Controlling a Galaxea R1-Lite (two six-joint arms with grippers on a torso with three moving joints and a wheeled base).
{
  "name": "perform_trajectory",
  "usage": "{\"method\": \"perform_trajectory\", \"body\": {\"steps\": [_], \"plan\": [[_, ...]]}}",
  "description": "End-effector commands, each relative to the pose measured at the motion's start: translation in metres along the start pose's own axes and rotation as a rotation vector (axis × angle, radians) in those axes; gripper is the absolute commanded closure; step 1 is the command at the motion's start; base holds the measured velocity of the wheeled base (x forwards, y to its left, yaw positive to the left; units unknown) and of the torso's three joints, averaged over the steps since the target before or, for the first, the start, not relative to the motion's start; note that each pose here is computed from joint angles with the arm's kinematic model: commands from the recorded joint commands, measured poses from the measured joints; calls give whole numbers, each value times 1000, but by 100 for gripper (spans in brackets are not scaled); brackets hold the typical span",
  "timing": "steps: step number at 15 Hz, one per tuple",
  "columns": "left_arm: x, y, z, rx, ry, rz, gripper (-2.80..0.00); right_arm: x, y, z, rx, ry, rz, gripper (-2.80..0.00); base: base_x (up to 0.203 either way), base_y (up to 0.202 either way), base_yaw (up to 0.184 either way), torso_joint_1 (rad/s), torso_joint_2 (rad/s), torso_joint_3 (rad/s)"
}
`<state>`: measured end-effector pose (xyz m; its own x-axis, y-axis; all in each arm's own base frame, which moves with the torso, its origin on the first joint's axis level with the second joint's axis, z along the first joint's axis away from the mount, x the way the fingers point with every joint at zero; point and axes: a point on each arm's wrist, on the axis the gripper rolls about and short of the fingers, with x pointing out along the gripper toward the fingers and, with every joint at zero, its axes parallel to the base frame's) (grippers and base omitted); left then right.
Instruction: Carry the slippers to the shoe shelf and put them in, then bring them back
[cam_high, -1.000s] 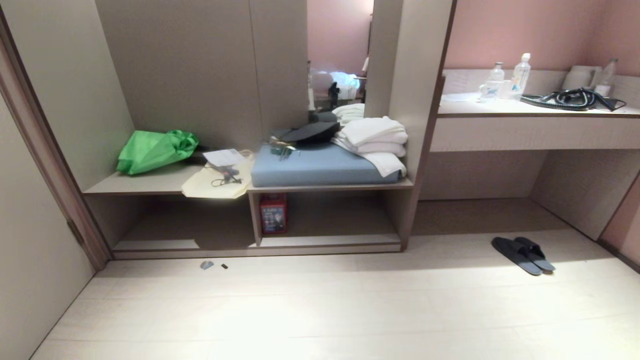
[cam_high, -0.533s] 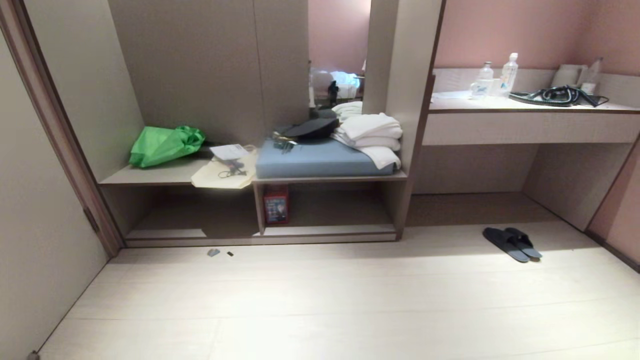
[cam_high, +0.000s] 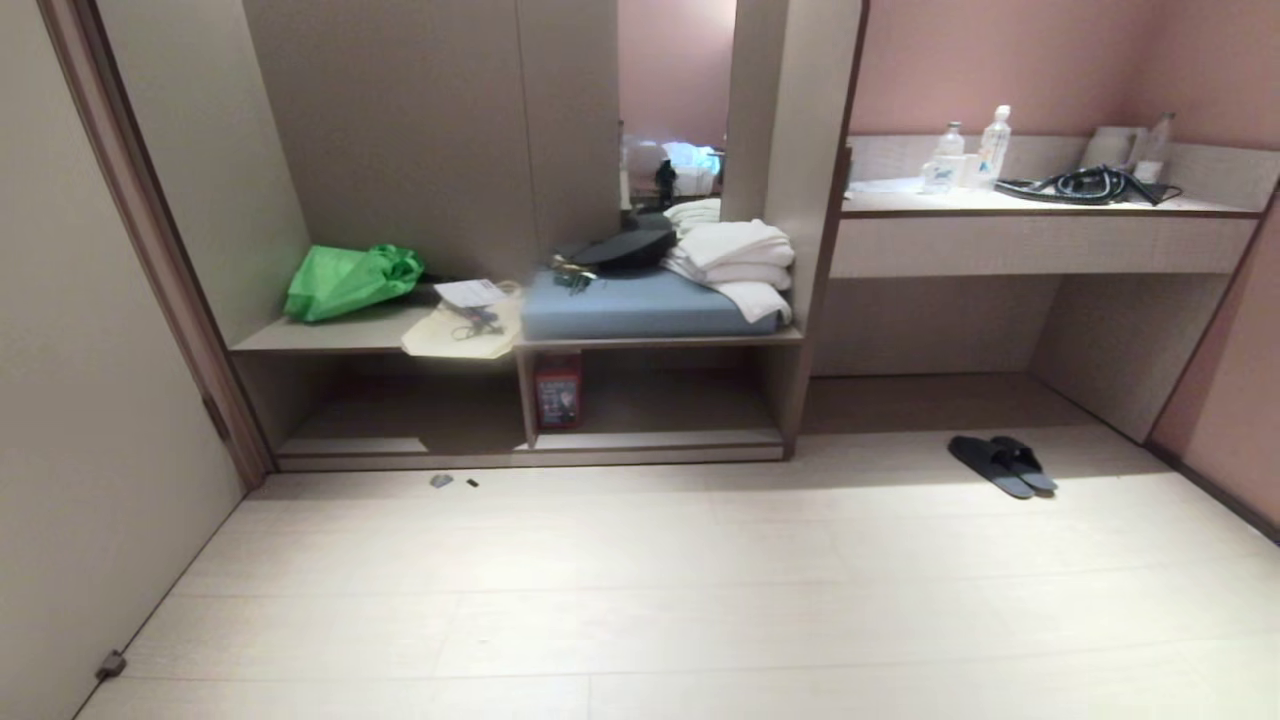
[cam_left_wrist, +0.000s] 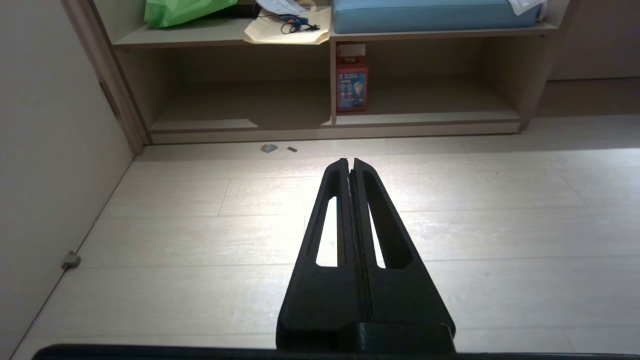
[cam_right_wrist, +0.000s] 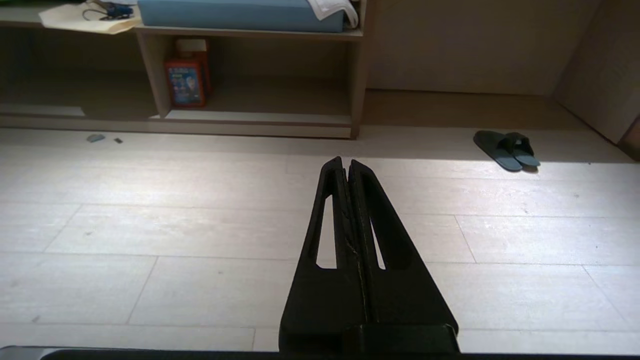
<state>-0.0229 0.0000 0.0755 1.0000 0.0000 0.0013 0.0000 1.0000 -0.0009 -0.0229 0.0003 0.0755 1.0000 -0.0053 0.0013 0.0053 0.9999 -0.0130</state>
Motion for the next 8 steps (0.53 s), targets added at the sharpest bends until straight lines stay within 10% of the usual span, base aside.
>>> {"method": "perform_trajectory", "body": {"steps": [1, 8], "plan": [[0, 0, 0, -1, 0, 0, 0, 0, 0, 0, -1, 3, 1, 0, -196, 0, 4, 0, 5, 5], [0, 0, 0, -1, 0, 0, 0, 0, 0, -1, -1, 4, 1, 0, -197, 0, 0, 3, 3, 1]]}}
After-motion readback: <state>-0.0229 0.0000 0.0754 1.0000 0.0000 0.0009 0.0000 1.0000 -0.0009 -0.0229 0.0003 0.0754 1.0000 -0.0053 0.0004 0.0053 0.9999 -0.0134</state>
